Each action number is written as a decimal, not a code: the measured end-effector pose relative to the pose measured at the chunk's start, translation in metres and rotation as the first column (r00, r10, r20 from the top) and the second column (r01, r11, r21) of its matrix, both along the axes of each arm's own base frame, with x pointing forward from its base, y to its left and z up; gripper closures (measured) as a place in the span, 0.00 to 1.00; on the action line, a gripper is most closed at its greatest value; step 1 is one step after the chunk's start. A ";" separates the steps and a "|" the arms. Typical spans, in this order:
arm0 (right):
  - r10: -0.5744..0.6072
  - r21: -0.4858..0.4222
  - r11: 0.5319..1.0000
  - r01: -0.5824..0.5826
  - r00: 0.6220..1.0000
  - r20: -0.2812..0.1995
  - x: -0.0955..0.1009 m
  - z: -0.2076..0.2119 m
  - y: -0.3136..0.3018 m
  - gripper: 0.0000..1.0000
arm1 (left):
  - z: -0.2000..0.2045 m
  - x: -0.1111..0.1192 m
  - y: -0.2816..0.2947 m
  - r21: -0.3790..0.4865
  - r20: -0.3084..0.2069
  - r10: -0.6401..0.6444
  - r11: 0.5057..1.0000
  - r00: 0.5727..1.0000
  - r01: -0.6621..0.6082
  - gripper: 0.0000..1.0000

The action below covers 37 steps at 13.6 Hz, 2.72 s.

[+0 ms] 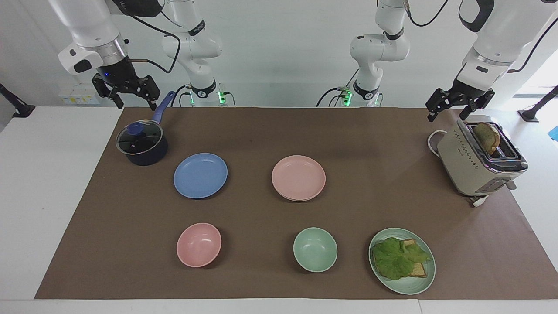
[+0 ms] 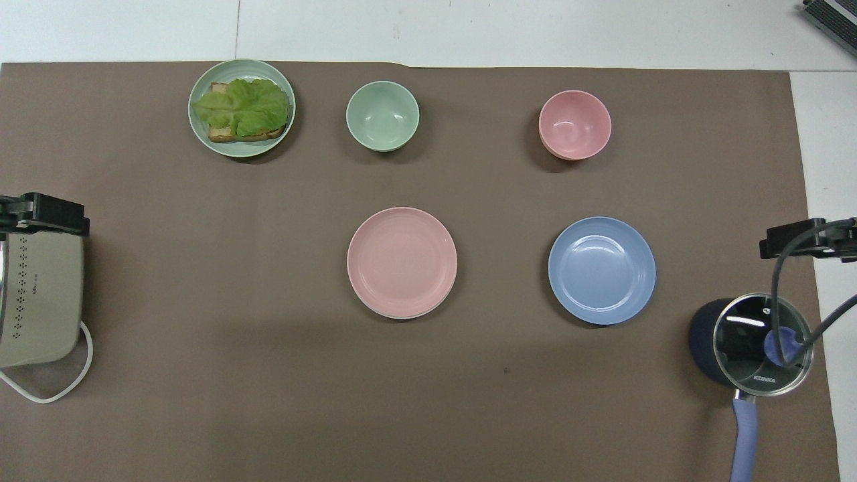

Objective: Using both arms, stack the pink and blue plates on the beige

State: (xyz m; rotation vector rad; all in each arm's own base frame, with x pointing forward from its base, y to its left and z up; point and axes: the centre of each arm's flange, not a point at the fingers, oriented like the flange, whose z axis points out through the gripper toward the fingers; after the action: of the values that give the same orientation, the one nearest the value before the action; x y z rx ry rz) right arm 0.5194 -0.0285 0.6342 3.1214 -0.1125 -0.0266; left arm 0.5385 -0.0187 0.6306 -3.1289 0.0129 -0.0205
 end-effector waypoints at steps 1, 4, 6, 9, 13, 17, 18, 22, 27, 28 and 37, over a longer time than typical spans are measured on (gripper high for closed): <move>0.000 0.000 1.000 0.000 1.000 -0.001 0.000 0.000 0.000 0.00 | 0.000 0.000 0.000 0.000 0.001 0.000 1.000 1.000 0.000 0.00; 0.000 0.000 1.000 0.000 1.000 -0.002 0.000 -0.001 0.000 0.00 | 0.000 0.000 -0.003 0.000 0.000 -0.005 1.000 1.000 0.005 0.00; 0.000 0.000 1.000 0.000 1.000 -0.002 0.000 -0.001 0.000 0.00 | -0.001 0.000 -0.002 0.000 -0.003 -0.003 1.000 1.000 0.003 0.00; 0.000 0.000 1.000 0.000 1.000 -0.002 0.000 -0.001 0.000 0.00 | -0.002 0.000 0.001 0.000 -0.004 0.003 1.000 1.000 -0.003 0.00; 0.000 0.000 1.000 0.000 1.000 -0.003 -0.001 -0.001 0.000 0.00 | -0.002 0.000 0.001 0.000 -0.004 0.002 1.000 1.000 -0.002 0.00; 0.000 0.000 1.000 0.000 1.000 -0.003 -0.001 -0.001 0.000 0.00 | -0.002 0.000 0.001 0.000 -0.004 0.003 1.000 1.000 -0.003 0.00; 0.000 0.000 1.000 0.000 1.000 -0.003 -0.001 -0.001 0.000 0.00 | -0.002 0.000 0.001 0.000 -0.004 0.003 1.000 1.000 -0.003 0.00; 0.000 0.000 1.000 0.000 1.000 -0.003 -0.001 -0.001 0.000 0.00 | -0.002 0.000 0.001 0.000 -0.004 0.003 1.000 1.000 -0.003 0.00; 0.000 0.000 1.000 0.000 1.000 -0.003 -0.001 -0.001 0.000 0.00 | -0.002 0.000 0.001 0.000 -0.004 0.003 1.000 1.000 -0.003 0.00; -0.001 0.001 1.000 0.001 1.000 -0.003 -0.001 -0.001 0.000 0.00 | -0.002 0.000 0.001 0.000 -0.004 0.003 1.000 1.000 -0.003 0.00; 0.060 0.003 0.998 -0.060 0.998 -0.013 0.008 -0.070 -0.002 0.00 | -0.002 0.000 0.001 0.000 -0.004 0.003 1.000 1.000 -0.003 0.00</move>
State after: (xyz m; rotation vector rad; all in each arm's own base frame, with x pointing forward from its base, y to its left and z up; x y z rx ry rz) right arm 0.5276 -0.0309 0.5647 3.1248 -0.0184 -0.0464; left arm 0.5384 -0.0173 0.6284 -3.1287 0.0087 -0.0139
